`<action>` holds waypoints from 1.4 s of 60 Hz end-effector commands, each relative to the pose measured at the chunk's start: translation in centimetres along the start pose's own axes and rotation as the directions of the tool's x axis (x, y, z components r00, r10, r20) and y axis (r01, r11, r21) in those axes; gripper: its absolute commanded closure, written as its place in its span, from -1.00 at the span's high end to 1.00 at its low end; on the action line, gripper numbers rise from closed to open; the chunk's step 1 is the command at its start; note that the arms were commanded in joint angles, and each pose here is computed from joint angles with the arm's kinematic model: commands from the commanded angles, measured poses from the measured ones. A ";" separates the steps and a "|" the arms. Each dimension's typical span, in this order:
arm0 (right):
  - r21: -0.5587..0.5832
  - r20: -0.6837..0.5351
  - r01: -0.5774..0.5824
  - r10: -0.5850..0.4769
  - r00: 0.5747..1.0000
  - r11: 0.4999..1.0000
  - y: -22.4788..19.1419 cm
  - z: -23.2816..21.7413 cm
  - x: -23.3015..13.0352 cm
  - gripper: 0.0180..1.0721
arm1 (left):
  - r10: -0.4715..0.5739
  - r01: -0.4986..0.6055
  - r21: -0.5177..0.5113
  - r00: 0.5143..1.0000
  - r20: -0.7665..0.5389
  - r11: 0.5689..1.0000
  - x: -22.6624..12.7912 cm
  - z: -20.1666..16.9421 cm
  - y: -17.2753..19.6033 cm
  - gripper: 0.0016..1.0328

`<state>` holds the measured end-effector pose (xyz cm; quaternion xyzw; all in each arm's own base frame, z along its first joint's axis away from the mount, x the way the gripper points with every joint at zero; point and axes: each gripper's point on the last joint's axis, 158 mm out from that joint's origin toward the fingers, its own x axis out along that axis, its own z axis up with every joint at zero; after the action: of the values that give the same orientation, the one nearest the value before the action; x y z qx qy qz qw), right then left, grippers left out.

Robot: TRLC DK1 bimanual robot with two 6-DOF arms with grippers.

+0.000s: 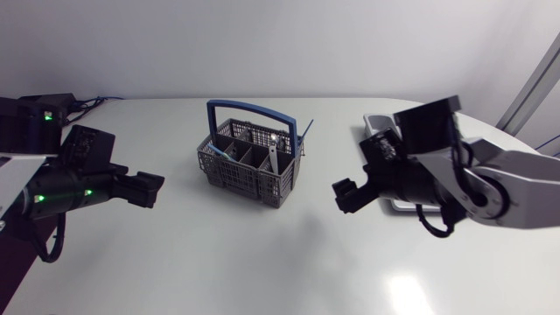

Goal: Unload the cutlery basket into the drawer organizer.

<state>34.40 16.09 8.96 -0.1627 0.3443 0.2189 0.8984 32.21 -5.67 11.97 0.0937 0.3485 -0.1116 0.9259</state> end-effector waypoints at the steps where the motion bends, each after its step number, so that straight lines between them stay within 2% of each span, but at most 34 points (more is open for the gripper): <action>1: -0.062 -0.018 -0.059 0.058 0.998 0.996 1.5 1.3 1.3 0.90 | -0.033 0.034 0.073 0.999 -0.011 0.997 0.4 0.7 -0.7 0.86; 2: -0.059 -0.009 -0.087 0.087 0.996 0.994 1.9 1.8 1.3 0.90 | -0.083 0.083 0.097 0.997 -0.007 0.992 0.4 0.8 -1.9 0.86; 5: -0.064 0.015 -0.155 0.156 0.988 0.986 3.1 3.0 1.6 0.90 | -0.117 0.116 0.118 0.993 0.001 0.986 0.4 0.9 -2.8 0.86; 9: -0.068 0.065 -0.167 0.171 0.983 0.984 3.3 4.9 1.8 0.89 | -0.148 0.143 0.137 0.989 0.026 0.980 0.4 1.4 -3.8 0.86; 12: -0.076 0.114 -0.169 0.177 0.978 0.983 3.4 6.6 2.1 0.79 | -0.155 0.147 0.141 0.987 0.051 0.979 0.4 1.9 -4.0 0.86; 24: -0.101 0.142 -0.187 0.200 0.969 0.977 4.8 9.2 5.5 0.60 | -0.172 0.158 0.147 0.981 0.086 0.976 0.4 2.5 -4.3 0.86; 30: -0.109 0.163 -0.181 0.198 0.967 0.977 5.3 10.6 6.8 0.32 | -0.171 0.154 0.149 0.980 0.106 0.977 0.3 2.8 -4.3 0.86; 37: -0.135 0.199 -0.128 0.153 0.968 0.983 5.0 11.9 8.4 -0.21 | -0.173 0.154 0.151 0.977 0.126 0.976 0.2 3.0 -4.3 0.85; 43: -0.131 0.192 -0.118 0.142 0.971 0.984 4.8 12.1 9.2 -0.55 | -0.174 0.154 0.152 0.976 0.129 0.976 0.3 3.0 -4.3 0.85; 51: -0.127 0.165 -0.124 0.145 0.976 0.984 4.6 11.0 8.9 -0.60 | -0.180 0.160 0.154 0.975 0.127 0.975 0.5 2.7 -4.4 0.85; 64: -0.124 0.149 -0.166 0.184 0.972 0.978 4.5 9.3 4.9 -0.61 | -0.199 0.179 0.158 0.973 0.121 0.971 0.4 2.4 -4.8 0.85; 73: -0.134 0.117 -0.187 0.203 0.972 0.973 4.6 5.5 2.0 -0.61 | -0.222 0.200 0.170 0.967 0.123 0.965 0.1 2.3 -5.4 0.85; 84: -0.142 0.101 -0.197 0.212 0.972 0.970 4.3 2.3 -0.6 -0.55 | -0.290 0.258 0.238 0.951 0.108 0.936 -0.2 1.9 -8.3 0.85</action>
<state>34.13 21.71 10.68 -0.1513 0.2951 0.3386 0.8805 32.18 -12.95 13.58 0.1230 0.2752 -0.2580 0.9179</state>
